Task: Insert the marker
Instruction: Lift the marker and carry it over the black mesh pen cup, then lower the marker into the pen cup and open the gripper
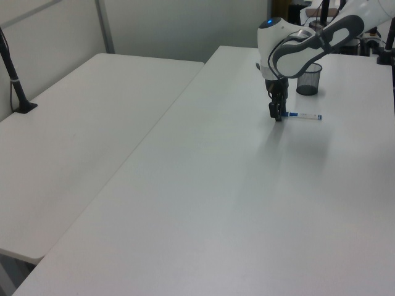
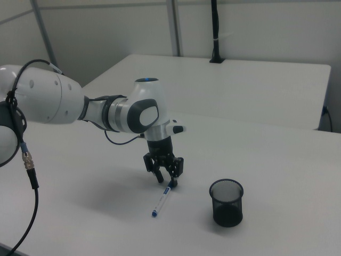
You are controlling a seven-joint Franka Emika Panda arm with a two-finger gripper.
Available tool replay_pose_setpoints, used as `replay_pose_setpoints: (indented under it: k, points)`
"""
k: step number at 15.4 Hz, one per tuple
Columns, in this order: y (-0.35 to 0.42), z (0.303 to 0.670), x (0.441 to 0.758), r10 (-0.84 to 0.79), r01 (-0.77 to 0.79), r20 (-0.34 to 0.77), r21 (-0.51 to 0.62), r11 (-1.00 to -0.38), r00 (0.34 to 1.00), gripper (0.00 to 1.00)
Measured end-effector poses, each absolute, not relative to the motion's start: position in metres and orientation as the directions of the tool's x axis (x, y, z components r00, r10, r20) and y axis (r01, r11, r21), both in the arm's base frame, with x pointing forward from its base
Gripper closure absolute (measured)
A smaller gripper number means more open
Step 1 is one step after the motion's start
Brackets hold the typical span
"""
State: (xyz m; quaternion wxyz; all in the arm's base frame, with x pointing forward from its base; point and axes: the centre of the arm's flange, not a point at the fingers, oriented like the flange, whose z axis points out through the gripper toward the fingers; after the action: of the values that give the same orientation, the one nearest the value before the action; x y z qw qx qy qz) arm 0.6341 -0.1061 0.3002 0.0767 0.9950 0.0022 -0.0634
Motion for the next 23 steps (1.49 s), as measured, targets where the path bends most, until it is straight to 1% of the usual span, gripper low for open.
replay_pose_setpoints:
  k: [1, 2, 4, 5, 6, 9, 11, 16, 20, 23]
  points:
    - [-0.106, 0.300, 0.634, -0.005, 0.015, -0.126, 0.152, -0.988, 0.992, 0.48]
    - [-0.106, 0.301, 0.635, -0.004, 0.015, -0.125, 0.153, -0.988, 0.992, 0.59]
    - [-0.106, 0.302, 0.635, -0.004, 0.015, -0.124, 0.154, -0.988, 0.992, 0.63]
    - [-0.107, 0.303, 0.635, -0.005, 0.014, -0.121, 0.155, -0.988, 0.993, 0.72]
    - [-0.108, 0.303, 0.635, -0.006, 0.013, -0.121, 0.155, -0.988, 0.993, 0.78]
    - [-0.111, 0.304, 0.635, -0.013, 0.006, -0.118, 0.155, -0.988, 0.993, 0.78]
    - [-0.118, 0.313, 0.639, -0.024, -0.009, -0.098, 0.155, -0.988, 0.995, 0.78]
    - [-0.147, 0.383, 0.652, -0.086, -0.091, 0.039, 0.140, -0.986, 0.996, 0.78]
    - [-0.170, 0.418, 0.649, -0.119, -0.134, 0.103, 0.147, -0.980, 0.988, 0.78]
    - [-0.200, 0.450, 0.642, -0.154, -0.186, 0.189, 0.165, -0.969, 0.970, 0.78]
